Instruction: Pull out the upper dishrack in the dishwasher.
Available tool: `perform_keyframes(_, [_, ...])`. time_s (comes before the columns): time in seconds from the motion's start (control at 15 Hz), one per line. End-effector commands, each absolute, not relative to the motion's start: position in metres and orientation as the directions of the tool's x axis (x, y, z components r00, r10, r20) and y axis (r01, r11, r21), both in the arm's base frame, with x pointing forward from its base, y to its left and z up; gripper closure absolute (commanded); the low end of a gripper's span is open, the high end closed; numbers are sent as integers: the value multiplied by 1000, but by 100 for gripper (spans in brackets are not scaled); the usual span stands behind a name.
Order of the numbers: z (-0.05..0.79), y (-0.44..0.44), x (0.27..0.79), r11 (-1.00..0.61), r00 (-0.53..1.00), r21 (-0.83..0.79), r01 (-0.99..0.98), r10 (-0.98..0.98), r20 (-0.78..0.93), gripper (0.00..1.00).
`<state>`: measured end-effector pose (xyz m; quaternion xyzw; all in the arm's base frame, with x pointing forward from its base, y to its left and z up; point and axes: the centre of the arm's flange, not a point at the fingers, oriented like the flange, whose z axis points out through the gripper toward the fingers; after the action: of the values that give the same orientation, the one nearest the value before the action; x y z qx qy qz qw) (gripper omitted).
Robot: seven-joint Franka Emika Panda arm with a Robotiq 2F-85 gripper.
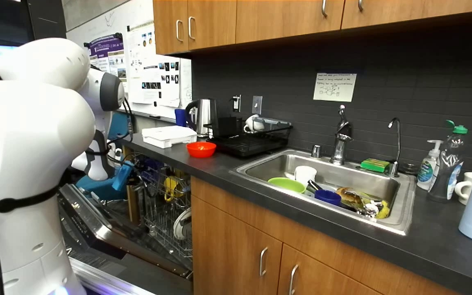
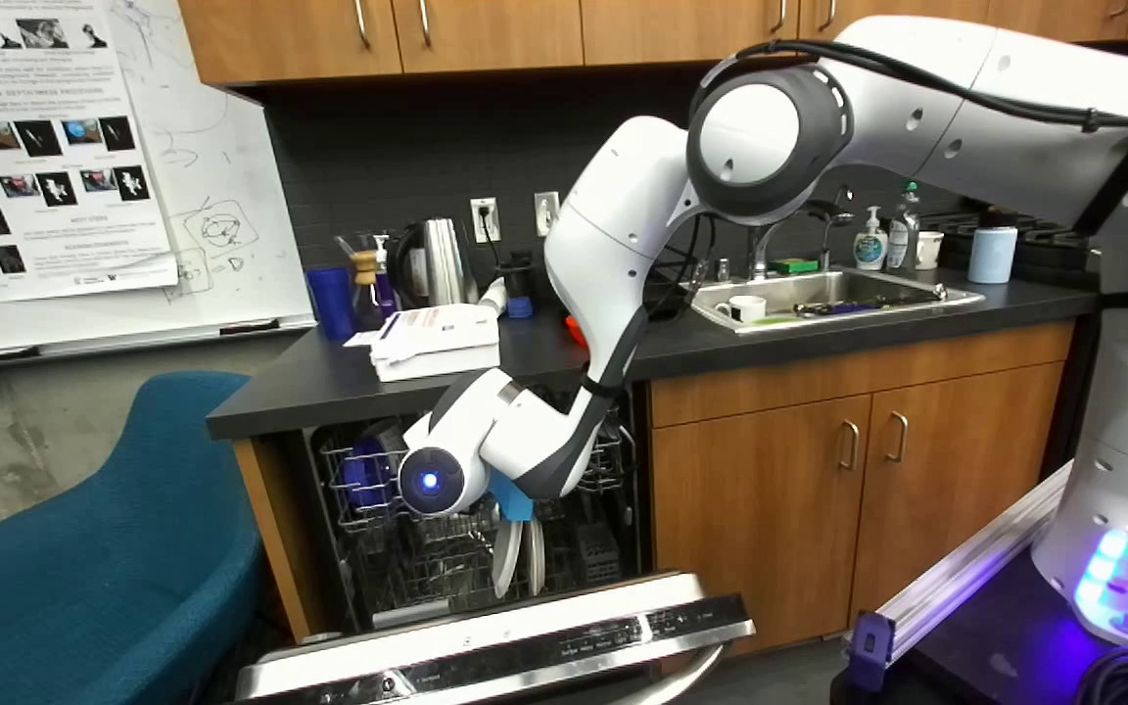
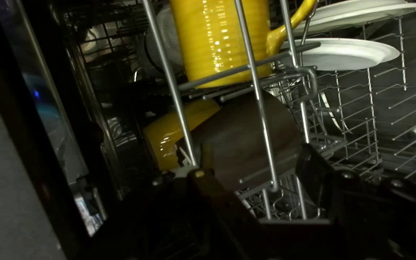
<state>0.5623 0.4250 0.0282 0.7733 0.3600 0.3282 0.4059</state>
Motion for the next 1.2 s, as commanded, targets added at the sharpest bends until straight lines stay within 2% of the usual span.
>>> perform_keyframes(0.0, [33, 415, 555, -399, 522, 868, 294, 828, 204, 44])
perform_keyframes(0.2, [34, 413, 551, -397, 520, 868, 297, 830, 201, 40])
perform_keyframes(0.47, [41, 415, 550, -395, 515, 870, 296, 833, 203, 28])
perform_keyframes(1.13, [53, 407, 538, -391, 514, 871, 298, 834, 198, 31])
